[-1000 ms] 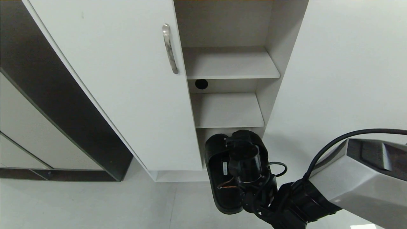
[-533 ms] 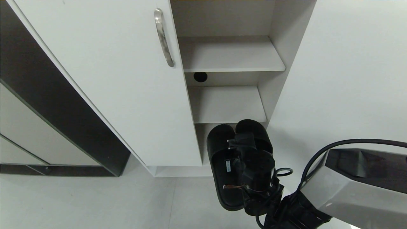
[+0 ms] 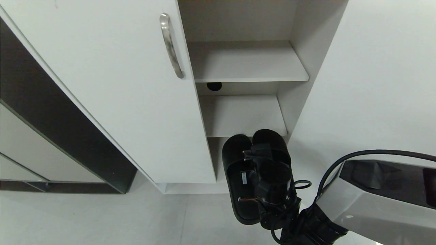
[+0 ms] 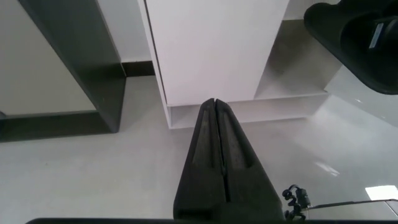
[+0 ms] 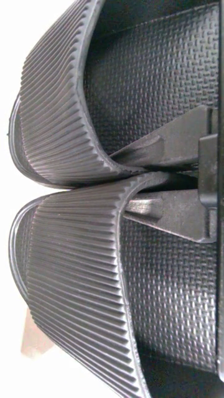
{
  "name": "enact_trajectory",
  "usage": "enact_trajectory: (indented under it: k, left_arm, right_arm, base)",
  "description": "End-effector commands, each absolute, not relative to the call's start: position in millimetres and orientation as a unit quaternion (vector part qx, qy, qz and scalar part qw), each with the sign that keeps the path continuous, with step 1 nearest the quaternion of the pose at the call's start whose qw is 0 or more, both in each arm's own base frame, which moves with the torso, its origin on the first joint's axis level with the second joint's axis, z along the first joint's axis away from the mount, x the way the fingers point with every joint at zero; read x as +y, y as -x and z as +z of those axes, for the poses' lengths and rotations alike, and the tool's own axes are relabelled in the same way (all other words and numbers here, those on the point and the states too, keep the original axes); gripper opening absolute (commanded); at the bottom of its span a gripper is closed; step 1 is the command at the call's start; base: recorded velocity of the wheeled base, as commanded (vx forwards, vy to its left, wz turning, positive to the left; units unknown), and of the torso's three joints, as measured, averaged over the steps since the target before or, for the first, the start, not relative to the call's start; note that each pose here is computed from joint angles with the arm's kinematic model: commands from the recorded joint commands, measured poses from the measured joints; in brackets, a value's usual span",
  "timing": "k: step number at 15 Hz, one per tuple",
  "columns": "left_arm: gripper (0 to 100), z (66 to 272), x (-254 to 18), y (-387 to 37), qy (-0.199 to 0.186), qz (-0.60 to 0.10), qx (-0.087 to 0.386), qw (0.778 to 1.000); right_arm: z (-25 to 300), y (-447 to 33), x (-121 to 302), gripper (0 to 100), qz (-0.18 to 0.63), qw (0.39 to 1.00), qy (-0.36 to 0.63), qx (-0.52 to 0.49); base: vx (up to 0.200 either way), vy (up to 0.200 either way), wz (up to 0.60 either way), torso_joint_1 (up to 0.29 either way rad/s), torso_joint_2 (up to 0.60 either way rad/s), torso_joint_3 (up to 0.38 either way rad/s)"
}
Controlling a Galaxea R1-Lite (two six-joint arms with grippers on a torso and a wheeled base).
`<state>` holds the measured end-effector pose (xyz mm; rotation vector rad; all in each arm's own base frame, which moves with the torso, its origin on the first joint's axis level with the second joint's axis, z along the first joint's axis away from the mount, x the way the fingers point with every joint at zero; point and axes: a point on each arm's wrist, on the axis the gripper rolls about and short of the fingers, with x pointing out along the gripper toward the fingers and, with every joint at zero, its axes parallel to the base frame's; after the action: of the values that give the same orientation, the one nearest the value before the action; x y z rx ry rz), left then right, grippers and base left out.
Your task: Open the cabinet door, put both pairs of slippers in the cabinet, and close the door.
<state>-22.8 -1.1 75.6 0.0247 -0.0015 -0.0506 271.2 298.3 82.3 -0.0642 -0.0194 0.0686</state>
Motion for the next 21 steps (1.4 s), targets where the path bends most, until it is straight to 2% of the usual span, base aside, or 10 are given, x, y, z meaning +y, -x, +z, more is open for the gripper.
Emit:
enact_trajectory:
  k: [1, 5, 12, 16, 21]
  left_arm:
    - [0, 76, -1, 23, -0.012, -0.025, 0.0, 1.0]
    - [0, 76, -1, 23, -0.013, -0.025, 0.0, 1.0]
    - [0, 76, -1, 23, -0.012, -0.025, 0.0, 1.0]
    - [0, 76, -1, 23, -0.012, -0.025, 0.0, 1.0]
    - [0, 76, -1, 23, -0.012, -0.025, 0.0, 1.0]
  right_arm:
    - [84, -271, 299, 0, 0.035, 0.999, 0.03, -0.012]
    - [83, -271, 299, 0, 0.037, 0.999, 0.03, -0.011]
    - [83, -314, 300, 0, 0.027, 0.999, 0.0, -0.031]
    - [103, -350, 310, 0, 0.02, 1.0, -0.011, -0.016]
    - [108, -397, 314, 0, -0.003, 0.999, -0.022, -0.033]
  base:
    - [0.2, 0.0, 0.0, 0.007, 0.01, -0.002]
    - [0.2, 0.0, 0.0, 0.001, 0.0, -0.004]
    - [0.0, 0.0, 0.0, 0.0, 0.0, 0.0]
    - [0.0, 0.0, 0.0, 0.0, 0.0, 0.0]
    - [0.0, 0.0, 0.0, 0.0, 0.0, 0.0]
